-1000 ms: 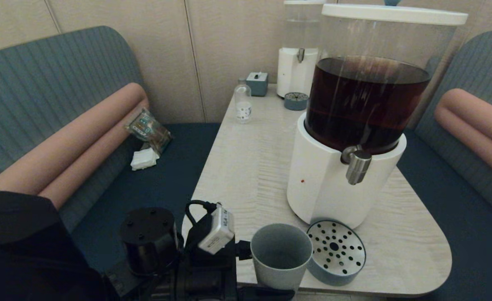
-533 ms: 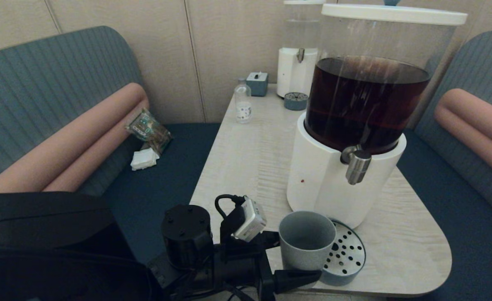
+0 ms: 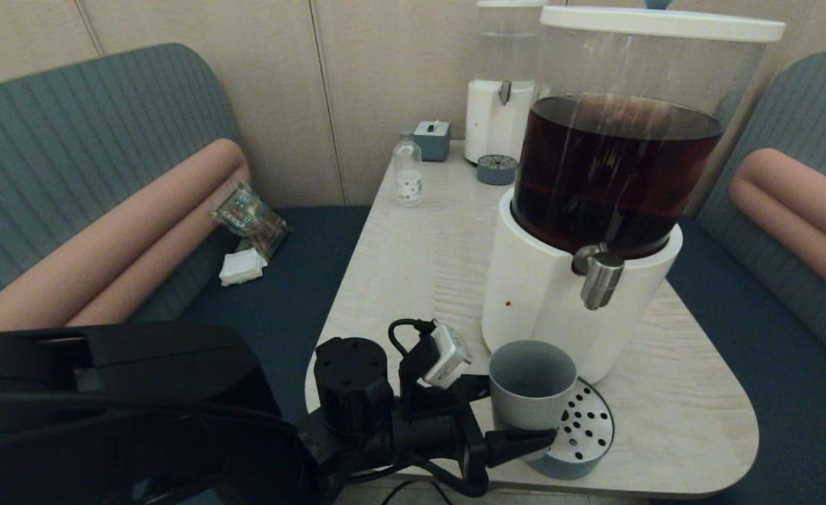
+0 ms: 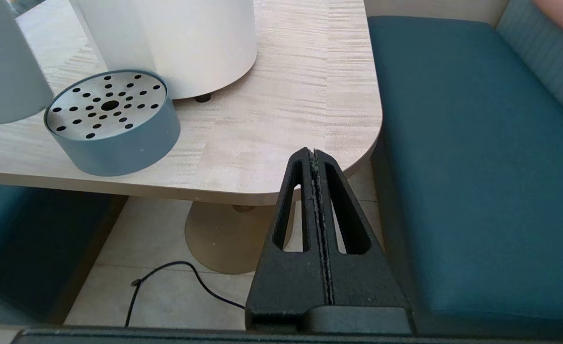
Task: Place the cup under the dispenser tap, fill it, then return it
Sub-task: Place it under the water dispenser
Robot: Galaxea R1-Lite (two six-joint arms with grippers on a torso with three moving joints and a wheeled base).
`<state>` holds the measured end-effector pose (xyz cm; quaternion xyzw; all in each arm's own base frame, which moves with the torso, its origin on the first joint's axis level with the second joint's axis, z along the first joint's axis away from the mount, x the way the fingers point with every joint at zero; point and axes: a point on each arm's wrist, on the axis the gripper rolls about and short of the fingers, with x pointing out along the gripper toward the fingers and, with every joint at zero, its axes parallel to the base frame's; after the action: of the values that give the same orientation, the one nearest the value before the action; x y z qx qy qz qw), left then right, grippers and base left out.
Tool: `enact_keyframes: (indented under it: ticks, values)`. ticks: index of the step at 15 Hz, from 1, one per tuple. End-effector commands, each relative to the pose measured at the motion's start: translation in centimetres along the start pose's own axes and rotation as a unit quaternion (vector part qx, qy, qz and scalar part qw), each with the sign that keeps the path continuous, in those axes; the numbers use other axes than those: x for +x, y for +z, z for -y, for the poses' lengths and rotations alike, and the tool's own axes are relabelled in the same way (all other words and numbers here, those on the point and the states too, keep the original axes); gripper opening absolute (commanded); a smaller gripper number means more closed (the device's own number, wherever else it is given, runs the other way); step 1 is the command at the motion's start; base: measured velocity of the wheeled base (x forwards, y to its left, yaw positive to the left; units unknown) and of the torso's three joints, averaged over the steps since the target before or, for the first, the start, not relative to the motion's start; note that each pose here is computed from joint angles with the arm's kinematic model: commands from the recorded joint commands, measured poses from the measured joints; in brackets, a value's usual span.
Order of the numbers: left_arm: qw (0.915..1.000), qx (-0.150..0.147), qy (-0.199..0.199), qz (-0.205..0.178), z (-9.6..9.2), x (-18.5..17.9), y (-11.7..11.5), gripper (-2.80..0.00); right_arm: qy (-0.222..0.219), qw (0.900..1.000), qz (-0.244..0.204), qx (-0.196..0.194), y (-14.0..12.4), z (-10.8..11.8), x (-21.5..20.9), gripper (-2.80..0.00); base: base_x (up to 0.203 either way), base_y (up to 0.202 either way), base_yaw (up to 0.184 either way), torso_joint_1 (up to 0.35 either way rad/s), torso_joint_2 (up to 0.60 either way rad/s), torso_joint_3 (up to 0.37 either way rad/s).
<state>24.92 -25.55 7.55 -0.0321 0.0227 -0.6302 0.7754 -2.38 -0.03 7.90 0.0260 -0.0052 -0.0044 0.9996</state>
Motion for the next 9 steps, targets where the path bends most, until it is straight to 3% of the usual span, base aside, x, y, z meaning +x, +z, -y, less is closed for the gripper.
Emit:
enact_keyframes:
  ticks: [1, 9]
  values:
    - [1.0000, 0.001, -0.002, 0.002, -0.2, 0.3, -0.3, -2.80, 0.000, 1.000, 0.000, 0.000, 0.0, 0.0, 0.0, -2.80, 0.000, 0.000, 0.000, 0.000, 0.00, 0.000]
    - [0.9999, 0.004, 0.005, 0.013, -1.2, 2.3, -1.1, -2.80, 0.000, 1.000, 0.002, 0.000, 0.0, 0.0, 0.0, -2.80, 0.000, 0.000, 0.000, 0.000, 0.00, 0.000]
